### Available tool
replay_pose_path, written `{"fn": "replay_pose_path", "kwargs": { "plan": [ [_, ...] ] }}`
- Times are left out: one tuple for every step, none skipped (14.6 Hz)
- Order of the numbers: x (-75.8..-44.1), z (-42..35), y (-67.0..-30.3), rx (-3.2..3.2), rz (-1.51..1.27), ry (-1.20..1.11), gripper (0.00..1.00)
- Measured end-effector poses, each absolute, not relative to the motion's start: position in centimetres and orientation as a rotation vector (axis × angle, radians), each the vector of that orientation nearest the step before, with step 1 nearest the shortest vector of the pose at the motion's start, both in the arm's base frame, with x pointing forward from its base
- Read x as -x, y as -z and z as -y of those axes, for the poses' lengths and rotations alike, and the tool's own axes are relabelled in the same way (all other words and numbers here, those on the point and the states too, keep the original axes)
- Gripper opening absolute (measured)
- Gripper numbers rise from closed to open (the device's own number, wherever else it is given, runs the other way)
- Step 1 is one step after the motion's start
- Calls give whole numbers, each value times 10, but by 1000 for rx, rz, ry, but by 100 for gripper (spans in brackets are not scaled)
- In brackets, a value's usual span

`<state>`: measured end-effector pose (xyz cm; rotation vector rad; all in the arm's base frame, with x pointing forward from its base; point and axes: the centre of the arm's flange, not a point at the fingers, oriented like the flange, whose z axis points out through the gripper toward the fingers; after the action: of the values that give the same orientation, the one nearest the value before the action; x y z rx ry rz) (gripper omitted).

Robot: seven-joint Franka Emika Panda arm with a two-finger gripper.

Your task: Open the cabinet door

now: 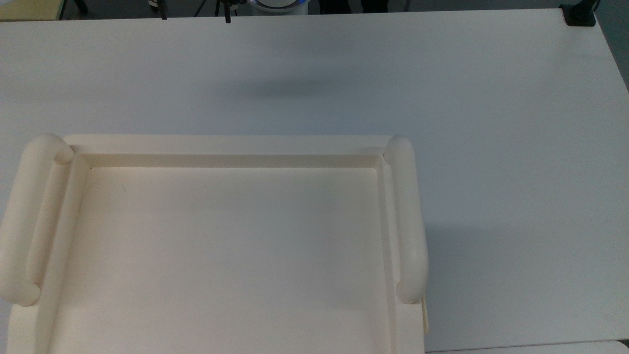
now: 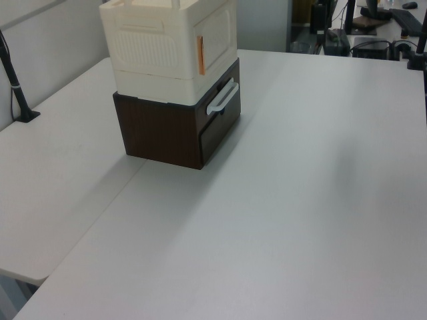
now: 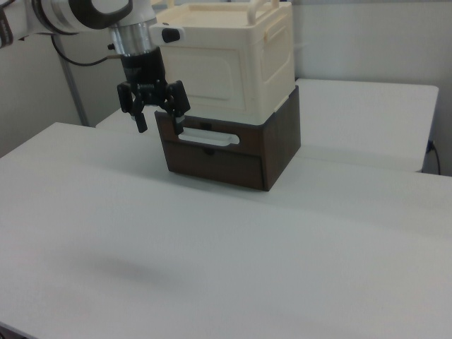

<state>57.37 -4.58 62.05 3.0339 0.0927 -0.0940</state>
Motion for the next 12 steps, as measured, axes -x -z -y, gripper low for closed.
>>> {"fn": "replay_pose_path", "kwargs": {
  "plan": [
    [-575,44,-618,-3034,-98,100,100],
    [-576,40,-616,-3033,-109,105,100],
    [-578,33,-614,-3032,-129,110,100],
    [-579,27,-612,-3031,-143,111,100],
    [-583,18,-609,-3029,-169,100,100],
    [-586,10,-606,-3027,-191,91,100],
    [-591,-1,-601,-3025,-213,82,100],
    [-598,-16,-594,-3022,-231,65,100],
    [-603,-24,-589,-3021,-240,47,100],
    [-608,-30,-587,-3020,-249,21,100],
    [-612,-34,-586,-3019,-259,-10,100],
    [-615,-39,-588,-3017,-270,-43,100]
  ]
}}
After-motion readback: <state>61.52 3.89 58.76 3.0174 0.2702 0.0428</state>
